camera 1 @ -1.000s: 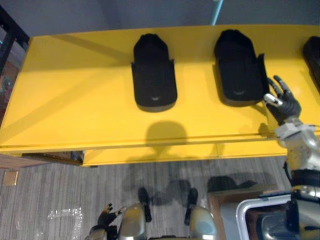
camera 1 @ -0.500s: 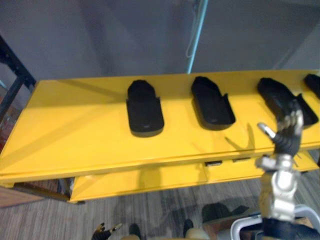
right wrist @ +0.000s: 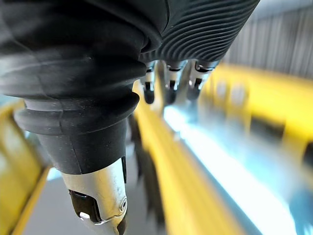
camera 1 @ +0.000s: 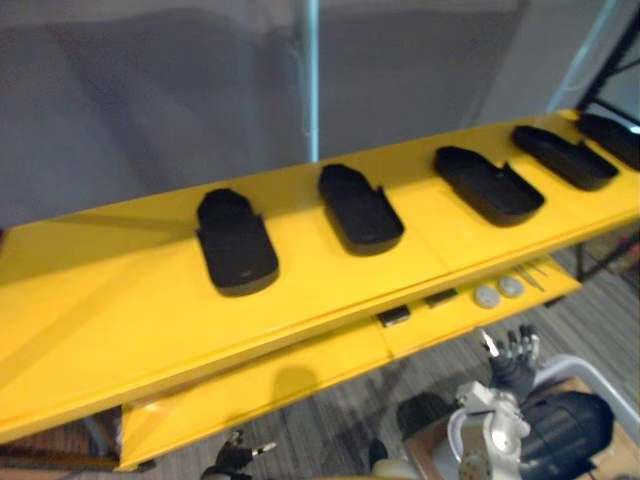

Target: Walk over and take plastic housings, then place them on the shelf

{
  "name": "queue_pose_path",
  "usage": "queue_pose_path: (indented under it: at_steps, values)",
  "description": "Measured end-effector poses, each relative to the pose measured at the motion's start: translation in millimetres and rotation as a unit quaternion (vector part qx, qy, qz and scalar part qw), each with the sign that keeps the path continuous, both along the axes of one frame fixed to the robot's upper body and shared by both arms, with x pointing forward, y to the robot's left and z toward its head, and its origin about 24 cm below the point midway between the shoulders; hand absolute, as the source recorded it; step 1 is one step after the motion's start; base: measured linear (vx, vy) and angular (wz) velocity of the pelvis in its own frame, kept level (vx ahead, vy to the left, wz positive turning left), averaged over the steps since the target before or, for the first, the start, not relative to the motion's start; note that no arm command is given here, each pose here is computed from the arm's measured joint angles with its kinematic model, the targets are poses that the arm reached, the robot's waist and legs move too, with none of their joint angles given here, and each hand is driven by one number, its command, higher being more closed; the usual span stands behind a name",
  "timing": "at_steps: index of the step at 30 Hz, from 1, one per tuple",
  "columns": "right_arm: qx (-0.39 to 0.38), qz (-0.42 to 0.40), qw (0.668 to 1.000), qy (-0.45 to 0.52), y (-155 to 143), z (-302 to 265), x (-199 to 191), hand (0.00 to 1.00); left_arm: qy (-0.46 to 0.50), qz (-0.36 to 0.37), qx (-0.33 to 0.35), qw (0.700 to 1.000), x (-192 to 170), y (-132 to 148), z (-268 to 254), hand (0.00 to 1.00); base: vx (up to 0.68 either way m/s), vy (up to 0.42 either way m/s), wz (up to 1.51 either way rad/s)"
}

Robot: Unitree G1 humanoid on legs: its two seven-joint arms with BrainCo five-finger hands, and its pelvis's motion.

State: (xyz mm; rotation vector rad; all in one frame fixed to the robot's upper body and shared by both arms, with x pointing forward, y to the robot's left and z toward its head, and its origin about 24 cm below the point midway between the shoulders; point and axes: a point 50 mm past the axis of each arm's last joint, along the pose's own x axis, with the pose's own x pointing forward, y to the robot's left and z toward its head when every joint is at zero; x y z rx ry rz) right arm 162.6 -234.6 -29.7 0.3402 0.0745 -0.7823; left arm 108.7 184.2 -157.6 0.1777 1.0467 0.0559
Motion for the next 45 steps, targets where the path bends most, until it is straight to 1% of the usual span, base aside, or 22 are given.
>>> queue_pose_path:
  at_steps: [2, 6, 11, 13, 15, 17, 19, 20, 22, 23, 25, 27, 29, 31, 33, 35, 37, 38, 39, 40, 43, 45]
  values:
    - [0.002, -0.003, 1.000, 0.014, -1.4, -5.5, -8.4, 0.00, -0.005, -0.015, 0.002, 1.000, 7.4, -2.7, 1.6, 0.00, 0.01, -0.030, -0.59]
    - [0.007, -0.001, 0.999, 0.036, -0.2, -14.4, -15.8, 0.00, -0.001, -0.009, -0.001, 1.000, 13.6, -3.0, 2.6, 0.00, 0.00, -0.049, -0.36]
    - [-0.002, 0.025, 1.000, 0.019, 4.1, -11.5, -11.6, 0.00, 0.033, -0.020, 0.004, 0.999, -2.8, -3.0, -2.6, 0.00, 0.01, -0.075, -0.39]
    - [-0.005, 0.052, 0.999, 0.009, 9.9, -10.0, -7.2, 0.00, 0.048, -0.014, 0.004, 0.999, -13.4, -3.0, -5.3, 0.00, 0.02, -0.108, -0.40]
    - [-0.006, 0.081, 0.997, 0.004, 16.0, -9.2, -2.9, 0.00, 0.046, -0.003, 0.005, 0.999, -13.4, 0.1, -4.9, 0.00, 0.01, -0.085, -0.52]
    - [-0.013, 0.129, 0.992, -0.002, 25.2, -8.4, 6.1, 0.00, 0.036, 0.020, 0.000, 0.999, -12.9, 1.7, -4.4, 0.00, 0.01, -0.139, -0.69]
    - [-0.031, 0.181, 0.983, -0.023, 31.5, -0.7, 23.5, 0.00, 0.019, 0.042, -0.010, 0.999, -9.2, -1.2, -3.1, 0.00, -0.01, -0.025, -1.02]
    - [-0.049, 0.210, 0.976, -0.039, 32.3, 7.0, 36.0, 0.00, -0.001, 0.050, -0.024, 0.998, -3.3, -8.2, -1.5, 0.00, -0.04, 0.105, -1.19]
    - [-0.072, 0.223, 0.971, -0.042, 26.0, 12.7, 47.7, 0.00, -0.020, 0.054, -0.039, 0.998, 3.3, -18.4, 0.3, 0.00, -0.07, 0.220, -0.81]
    - [-0.075, 0.223, 0.971, -0.043, 24.7, 13.7, 51.2, 0.00, -0.032, 0.041, -0.039, 0.998, 7.2, -21.3, 1.9, 0.00, -0.09, 0.259, -0.47]
    - [-0.064, 0.217, 0.973, -0.043, 28.7, 12.8, 54.0, 0.00, -0.047, 0.026, -0.033, 0.998, 12.8, -19.6, 4.2, 0.00, -0.13, 0.275, -0.48]
    - [-0.048, 0.216, 0.974, -0.050, 38.6, 12.8, 57.6, 0.00, -0.071, 0.011, -0.025, 0.997, 32.0, -16.0, 10.7, 0.00, -0.22, 0.252, -0.58]
    - [-0.016, 0.211, 0.976, -0.047, 41.3, 5.6, 49.8, 0.00, -0.073, 0.011, -0.021, 0.997, 35.1, -12.8, 12.0, 0.00, -0.31, 0.152, -0.70]
    - [0.013, 0.219, 0.975, -0.023, 44.7, -9.9, 25.5, 0.00, -0.055, 0.040, -0.017, 0.998, 22.7, -7.5, 9.4, 0.00, -0.31, 0.109, -0.66]
    - [0.023, 0.235, 0.972, -0.012, 51.8, -15.8, 17.1, 0.00, -0.039, 0.059, -0.009, 0.997, 18.3, -1.8, 7.6, 0.00, -0.19, 0.043, -0.34]
    - [0.030, 0.256, 0.966, -0.015, 62.3, -16.5, 17.6, 0.00, -0.027, 0.079, 0.000, 0.997, 11.0, 7.8, 5.7, 0.00, -0.11, 0.007, -0.17]
    - [0.038, 0.272, 0.961, -0.020, 77.9, -15.9, 20.0, 0.00, -0.021, 0.120, 0.020, 0.992, 1.5, 31.5, 6.6, 0.00, -0.03, -0.063, -0.23]
    - [0.037, 0.275, 0.960, -0.023, 80.3, -14.4, 22.3, 0.00, -0.018, 0.131, 0.021, 0.991, -0.5, 34.7, 6.2, 0.00, -0.05, -0.079, -0.35]
    - [0.038, 0.279, 0.959, -0.026, 86.0, -13.0, 25.9, 0.00, -0.004, 0.154, 0.020, 0.988, -10.1, 37.6, 3.2, 0.00, -0.16, -0.101, -0.90]
    - [0.030, 0.273, 0.961, -0.033, 85.4, -9.0, 32.8, 0.00, 0.029, 0.178, 0.020, 0.983, -31.7, 39.4, -2.9, 0.00, -0.14, -0.072, -0.96]
    - [0.037, 0.260, 0.965, -0.023, 90.6, -12.8, 35.4, 0.00, 0.054, 0.196, 0.039, 0.978, -58.0, 52.7, -3.8, 0.00, -0.05, -0.129, -0.51]
    - [0.031, 0.282, 0.959, -0.015, 100.9, -13.7, 38.8, 0.00, 0.083, 0.231, 0.044, 0.969, -88.5, 56.0, -5.5, 0.00, -0.05, -0.220, -0.98]
